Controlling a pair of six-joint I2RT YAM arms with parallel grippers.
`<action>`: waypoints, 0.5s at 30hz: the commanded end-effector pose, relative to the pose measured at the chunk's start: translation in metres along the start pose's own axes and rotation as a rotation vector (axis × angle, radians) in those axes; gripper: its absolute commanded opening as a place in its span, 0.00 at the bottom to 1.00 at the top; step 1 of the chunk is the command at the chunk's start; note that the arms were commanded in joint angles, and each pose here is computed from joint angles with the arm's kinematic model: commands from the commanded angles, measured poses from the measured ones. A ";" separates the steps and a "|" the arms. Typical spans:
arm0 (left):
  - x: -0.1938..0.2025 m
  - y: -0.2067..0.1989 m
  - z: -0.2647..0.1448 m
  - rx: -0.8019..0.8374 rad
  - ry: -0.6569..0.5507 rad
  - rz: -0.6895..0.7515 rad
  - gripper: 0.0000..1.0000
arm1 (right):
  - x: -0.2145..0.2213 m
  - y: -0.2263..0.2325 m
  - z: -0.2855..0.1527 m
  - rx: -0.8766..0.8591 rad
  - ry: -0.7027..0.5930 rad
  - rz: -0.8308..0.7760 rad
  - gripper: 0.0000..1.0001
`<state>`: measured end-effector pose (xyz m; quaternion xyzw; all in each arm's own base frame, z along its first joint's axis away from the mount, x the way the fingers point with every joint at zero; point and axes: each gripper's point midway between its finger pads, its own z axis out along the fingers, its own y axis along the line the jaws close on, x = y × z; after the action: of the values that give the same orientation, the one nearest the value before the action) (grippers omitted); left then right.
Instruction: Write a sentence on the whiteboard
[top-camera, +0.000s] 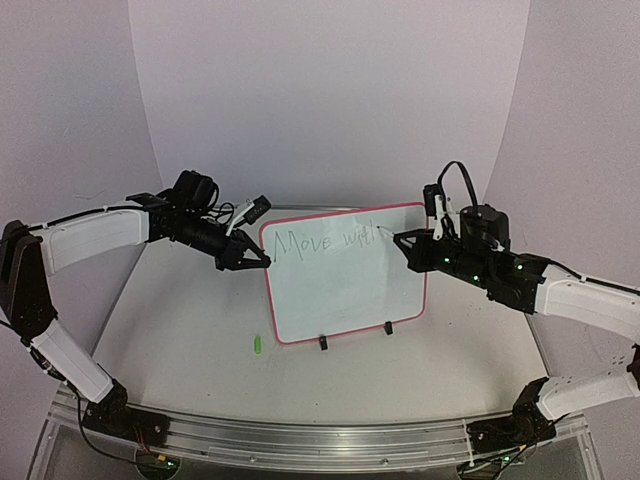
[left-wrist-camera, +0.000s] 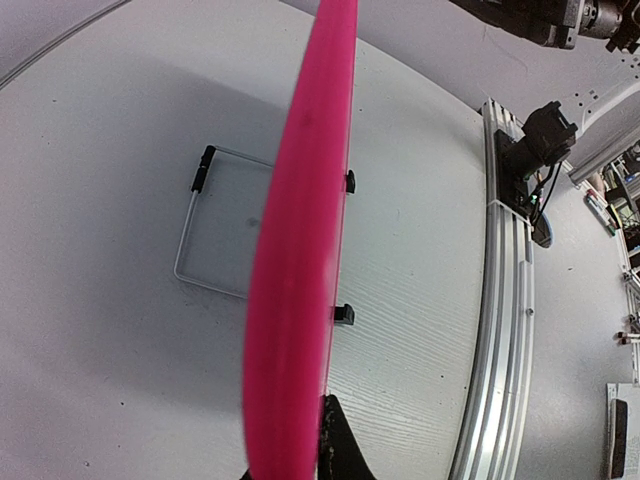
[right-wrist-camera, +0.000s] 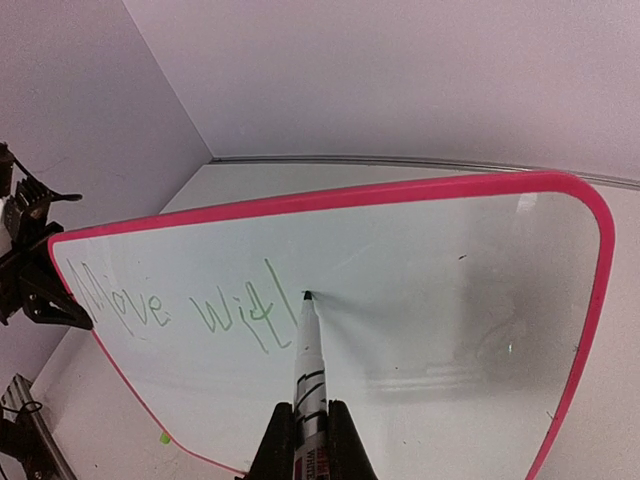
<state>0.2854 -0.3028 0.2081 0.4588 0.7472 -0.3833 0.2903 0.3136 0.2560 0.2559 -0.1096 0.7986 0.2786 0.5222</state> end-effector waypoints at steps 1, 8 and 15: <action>0.011 0.016 0.003 -0.066 0.045 0.023 0.00 | -0.022 -0.006 -0.008 0.042 -0.075 0.022 0.00; 0.010 0.016 0.002 -0.067 0.044 0.024 0.00 | -0.016 -0.008 -0.008 0.048 -0.060 0.028 0.00; 0.010 0.016 0.002 -0.067 0.043 0.024 0.00 | -0.001 -0.013 -0.008 0.057 -0.026 0.050 0.00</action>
<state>0.2854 -0.3028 0.2081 0.4588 0.7472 -0.3833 0.2903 0.3153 0.2490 0.2578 -0.0897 0.7990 0.2724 0.5285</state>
